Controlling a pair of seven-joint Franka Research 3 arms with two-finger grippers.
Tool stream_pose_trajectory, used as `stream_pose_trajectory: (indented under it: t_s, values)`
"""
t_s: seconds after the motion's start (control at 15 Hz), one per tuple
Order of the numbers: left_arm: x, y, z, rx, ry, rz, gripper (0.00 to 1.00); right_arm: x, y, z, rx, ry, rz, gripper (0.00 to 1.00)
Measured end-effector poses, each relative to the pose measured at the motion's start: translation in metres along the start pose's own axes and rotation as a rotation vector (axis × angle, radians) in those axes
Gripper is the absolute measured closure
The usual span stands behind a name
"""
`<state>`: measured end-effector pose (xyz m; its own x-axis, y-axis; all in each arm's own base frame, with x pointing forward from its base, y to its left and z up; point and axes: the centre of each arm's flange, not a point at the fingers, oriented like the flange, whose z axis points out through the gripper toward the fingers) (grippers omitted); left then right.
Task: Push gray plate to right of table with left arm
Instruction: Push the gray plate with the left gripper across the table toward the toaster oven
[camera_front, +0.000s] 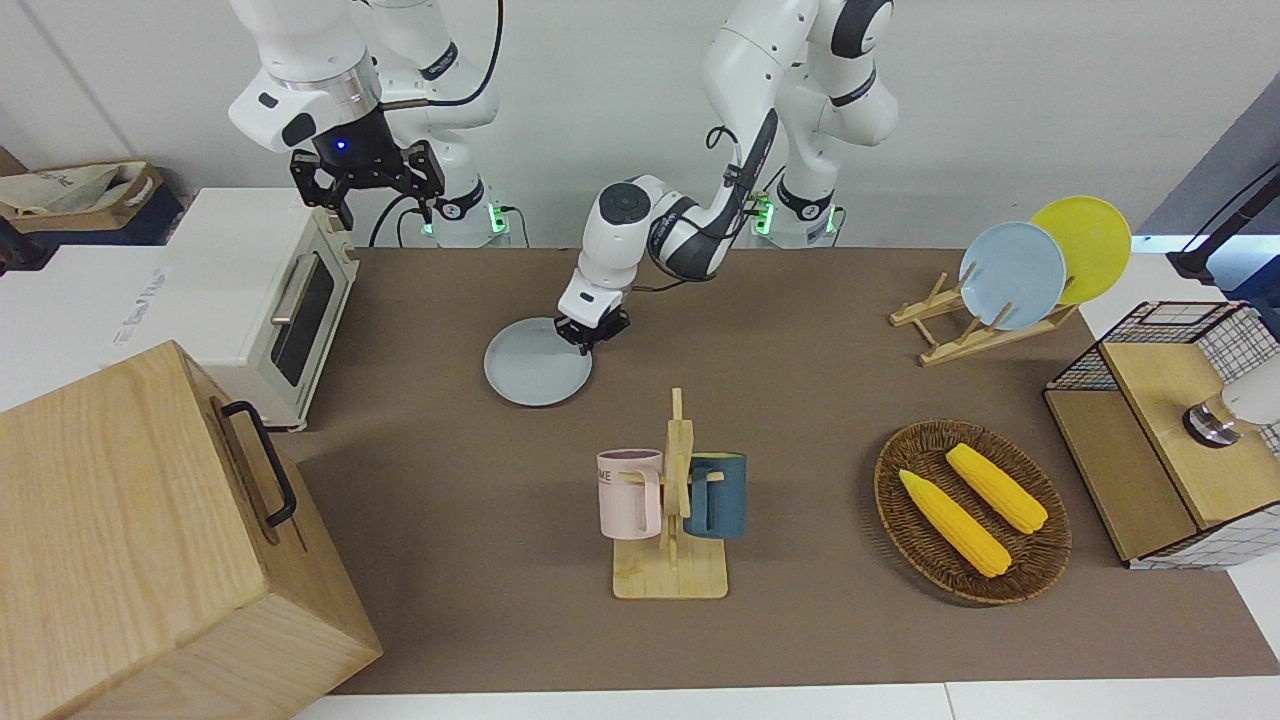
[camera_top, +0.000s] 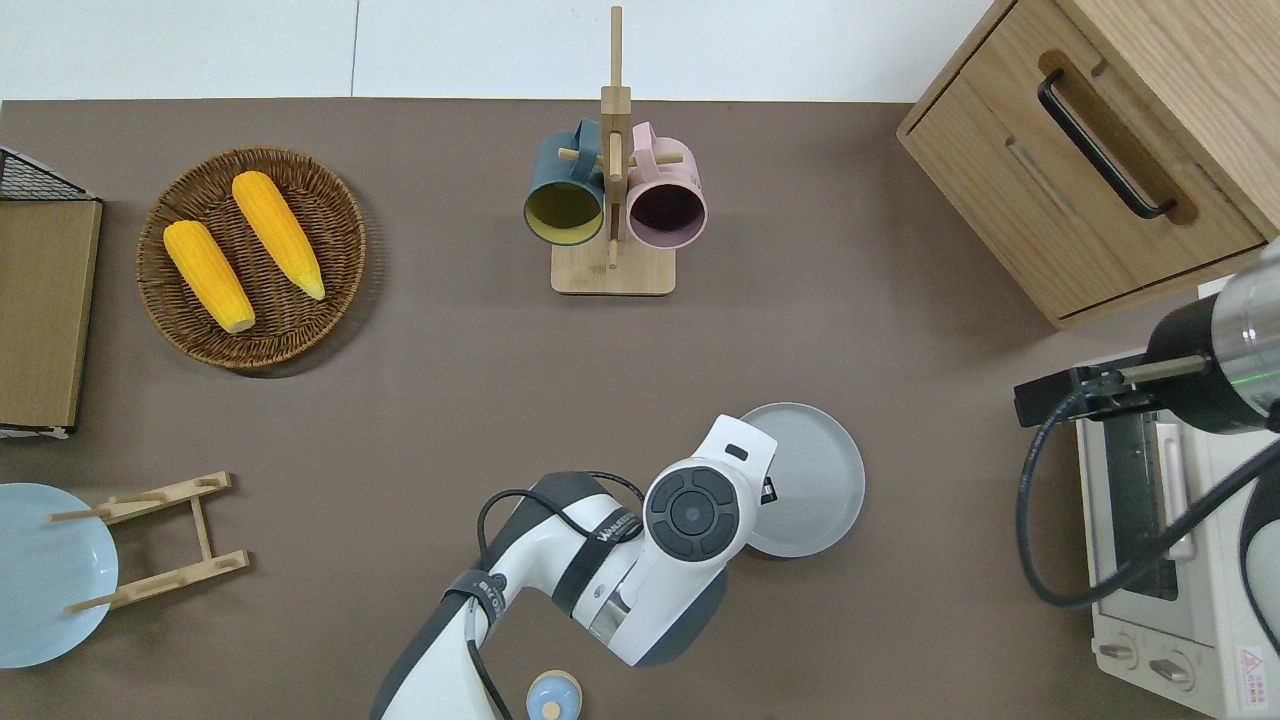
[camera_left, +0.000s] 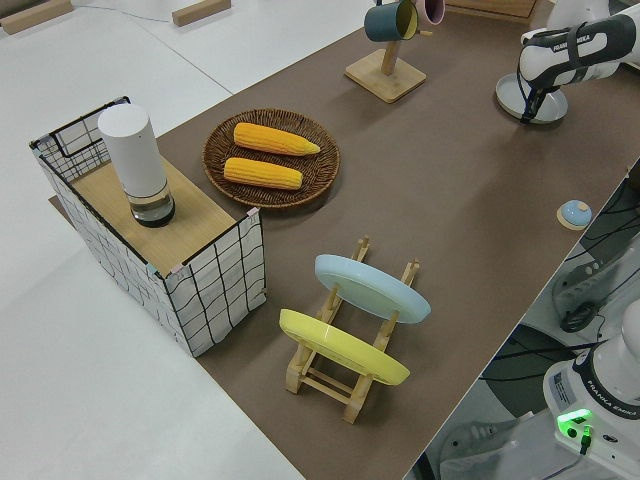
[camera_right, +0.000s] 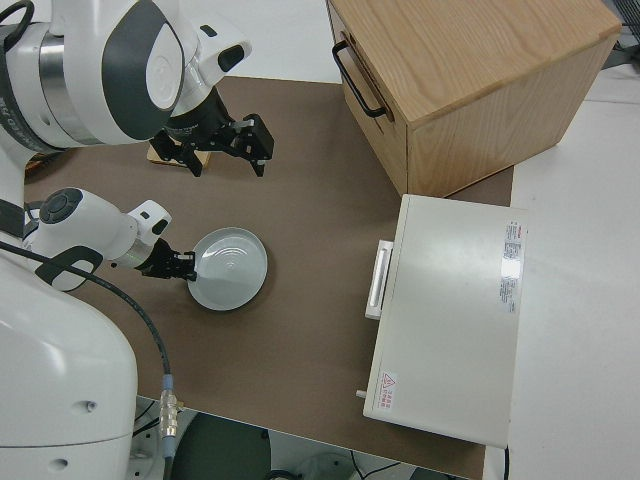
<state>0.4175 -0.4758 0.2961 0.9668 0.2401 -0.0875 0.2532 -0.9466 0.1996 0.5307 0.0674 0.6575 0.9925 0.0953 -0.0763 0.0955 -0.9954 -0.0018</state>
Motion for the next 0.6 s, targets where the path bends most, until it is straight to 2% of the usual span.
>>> stream_pose_trajectory:
  t_s: [0.27, 0.6]
  values:
    - [-0.014, 0.019, 0.005, -0.011, -0.005, -0.010, 0.95, 0.000, 0.000, 0.000, 0.000, 0.000, 0.000, 0.01]
    - [-0.015, 0.025, 0.005, -0.016, -0.007, -0.011, 0.95, 0.000, 0.000, 0.000, 0.000, 0.000, 0.000, 0.01]
